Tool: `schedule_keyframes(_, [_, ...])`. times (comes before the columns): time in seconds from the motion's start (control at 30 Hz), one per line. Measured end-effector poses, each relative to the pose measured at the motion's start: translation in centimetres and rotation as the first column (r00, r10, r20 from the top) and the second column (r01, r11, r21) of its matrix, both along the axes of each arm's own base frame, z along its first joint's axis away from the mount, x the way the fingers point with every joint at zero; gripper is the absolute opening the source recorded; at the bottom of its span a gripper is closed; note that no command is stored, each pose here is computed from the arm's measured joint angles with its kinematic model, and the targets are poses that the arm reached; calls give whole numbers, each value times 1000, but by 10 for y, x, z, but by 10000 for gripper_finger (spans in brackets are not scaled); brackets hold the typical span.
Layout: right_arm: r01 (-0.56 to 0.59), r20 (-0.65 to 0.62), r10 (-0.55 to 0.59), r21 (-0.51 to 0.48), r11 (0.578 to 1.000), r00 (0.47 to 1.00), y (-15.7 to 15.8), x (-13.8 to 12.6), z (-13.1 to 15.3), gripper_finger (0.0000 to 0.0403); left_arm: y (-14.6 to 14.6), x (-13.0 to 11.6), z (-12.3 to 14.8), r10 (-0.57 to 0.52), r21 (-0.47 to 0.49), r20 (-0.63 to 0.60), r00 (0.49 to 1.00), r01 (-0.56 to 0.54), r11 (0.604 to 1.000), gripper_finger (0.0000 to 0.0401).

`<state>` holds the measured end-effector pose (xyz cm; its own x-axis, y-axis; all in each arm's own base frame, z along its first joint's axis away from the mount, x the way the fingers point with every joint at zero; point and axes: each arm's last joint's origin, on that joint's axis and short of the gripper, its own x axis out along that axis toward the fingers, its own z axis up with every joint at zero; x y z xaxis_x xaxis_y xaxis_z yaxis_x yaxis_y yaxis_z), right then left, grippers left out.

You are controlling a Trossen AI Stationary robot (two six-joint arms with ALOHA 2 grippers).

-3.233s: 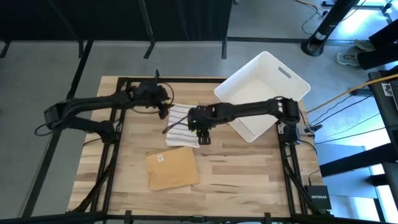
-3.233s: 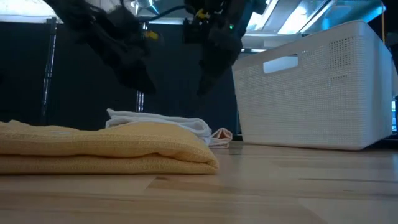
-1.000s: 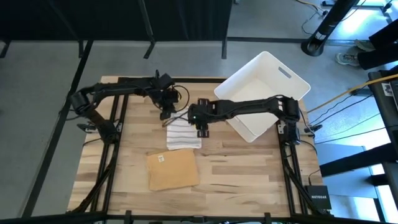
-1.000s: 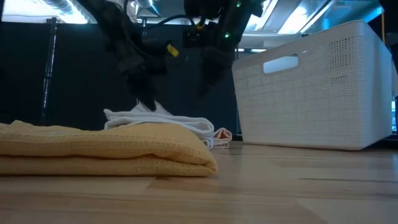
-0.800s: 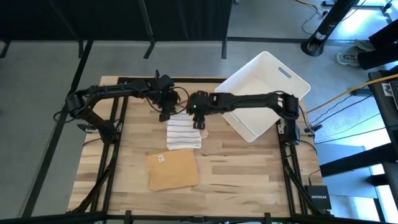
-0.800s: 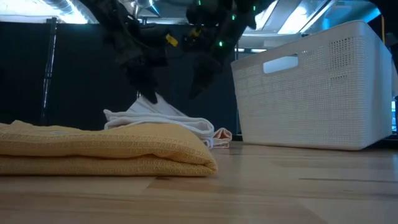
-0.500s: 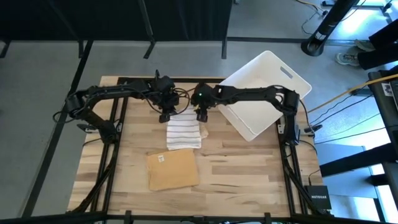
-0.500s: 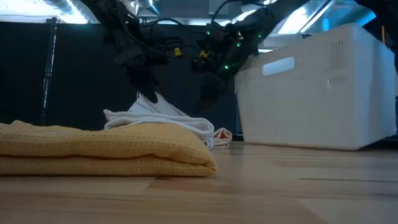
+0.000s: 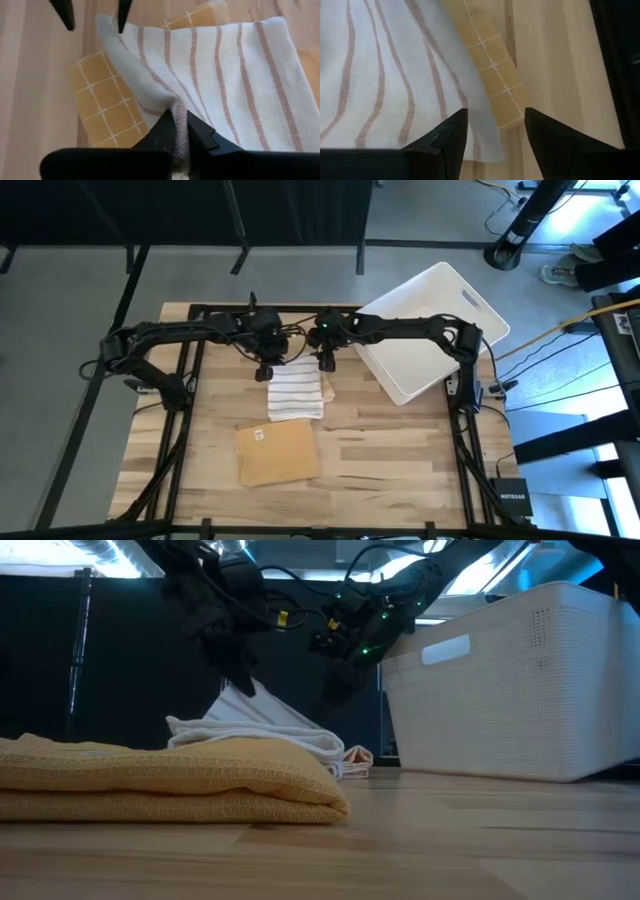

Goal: Fold towel
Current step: Adjust the white towel

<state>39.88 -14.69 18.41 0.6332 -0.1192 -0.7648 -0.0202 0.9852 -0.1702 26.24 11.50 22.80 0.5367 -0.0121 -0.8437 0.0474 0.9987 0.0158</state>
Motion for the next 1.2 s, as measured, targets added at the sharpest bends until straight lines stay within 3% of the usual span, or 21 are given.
schedule_keyframes(0.3, [-5, -51, 6, 22, 1000, 999, 1, 0, 14, 200, -1, -5, 0, 62, 23, -59, 996, -61, 998, 11])
schedule_keyframes(0.43, [-11, 13, 11, -3, 1000, 1000, 1, 8, 41, 200, -6, -12, 8, 82, 28, -68, 994, -80, 996, 11])
schedule_keyframes(0.67, [-33, 113, 35, -18, 999, 993, 14, 22, 47, 200, -12, -22, 26, 98, 65, -15, 995, -97, 993, 9])
schedule_keyframes(0.77, [-46, 140, 52, -44, 998, 989, 26, 32, 43, 200, -13, -24, 28, 102, 70, -15, 995, -100, 992, 12])
schedule_keyframes(0.87, [-29, 86, 38, -106, 994, 996, 31, 39, 24, 200, -13, -24, 28, 101, 70, -21, 995, -100, 993, 9])
schedule_keyframes(1.07, [-47, -15, 46, -160, 986, 999, 24, 36, 11, 200, -14, -26, 26, 103, 64, -43, 994, -100, 993, 12])
schedule_keyframes(1.2, [-72, 13, 75, -163, 984, 997, 16, 36, 12, 200, -14, -26, 26, 100, 64, -42, 994, -97, 993, 14])
